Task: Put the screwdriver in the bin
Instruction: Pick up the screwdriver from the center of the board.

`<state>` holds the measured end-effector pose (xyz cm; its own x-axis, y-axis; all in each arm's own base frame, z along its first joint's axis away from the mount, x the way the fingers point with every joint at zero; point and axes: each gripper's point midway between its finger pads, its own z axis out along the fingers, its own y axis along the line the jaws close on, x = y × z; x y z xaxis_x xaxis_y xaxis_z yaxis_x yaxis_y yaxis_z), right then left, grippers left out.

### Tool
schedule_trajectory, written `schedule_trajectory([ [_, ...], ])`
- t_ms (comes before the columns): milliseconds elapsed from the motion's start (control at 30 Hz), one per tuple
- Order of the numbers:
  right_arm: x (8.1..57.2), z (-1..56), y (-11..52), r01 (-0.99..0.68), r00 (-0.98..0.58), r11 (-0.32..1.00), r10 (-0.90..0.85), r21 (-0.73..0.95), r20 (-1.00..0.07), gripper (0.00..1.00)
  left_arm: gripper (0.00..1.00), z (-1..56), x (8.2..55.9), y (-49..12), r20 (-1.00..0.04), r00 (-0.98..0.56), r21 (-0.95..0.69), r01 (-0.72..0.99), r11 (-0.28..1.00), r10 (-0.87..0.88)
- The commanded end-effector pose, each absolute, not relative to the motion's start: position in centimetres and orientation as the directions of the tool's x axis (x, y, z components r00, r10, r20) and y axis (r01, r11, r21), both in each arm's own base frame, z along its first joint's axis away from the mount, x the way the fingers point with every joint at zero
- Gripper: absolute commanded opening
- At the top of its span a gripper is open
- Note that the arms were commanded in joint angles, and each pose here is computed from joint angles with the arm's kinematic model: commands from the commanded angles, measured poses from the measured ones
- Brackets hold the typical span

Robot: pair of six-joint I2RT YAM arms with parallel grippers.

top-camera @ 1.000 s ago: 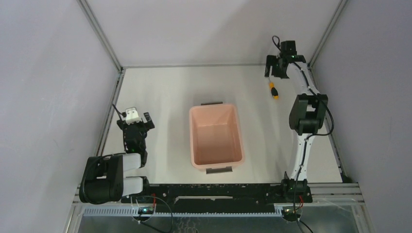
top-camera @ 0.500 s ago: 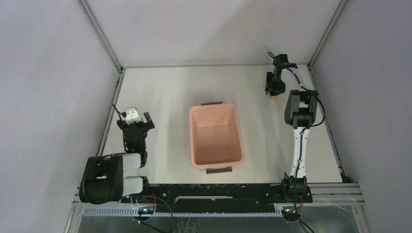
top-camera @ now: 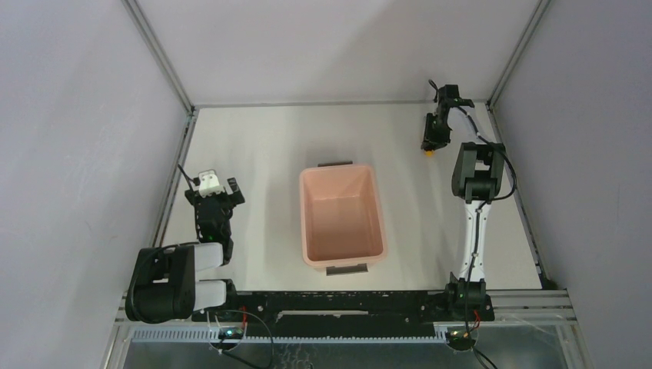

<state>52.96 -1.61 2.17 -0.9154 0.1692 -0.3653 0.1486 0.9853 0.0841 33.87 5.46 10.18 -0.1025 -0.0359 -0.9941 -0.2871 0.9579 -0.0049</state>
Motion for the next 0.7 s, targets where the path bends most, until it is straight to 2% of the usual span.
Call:
schedule_trajectory([
  [0,54.3,10.4,0.8,0.111,-0.849,0.951,0.242,0.29,-0.469,0.07,0.98,13.4,35.3,5.2,-1.0,-0.009,-0.014,-0.272,0.962,-0.017],
  [300,52.4,21.0,4.8,0.001,-0.79,0.787,0.378,0.617,-0.482,0.06,0.98,13.5,35.3,5.2,-1.0,-0.008,-0.014,-0.272,0.962,-0.017],
  [667,45.1,33.0,7.4,-0.051,-0.721,0.682,0.48,0.73,-0.499,0.07,0.98,13.5,35.3,5.2,-1.0,-0.007,-0.014,-0.272,0.962,-0.017],
])
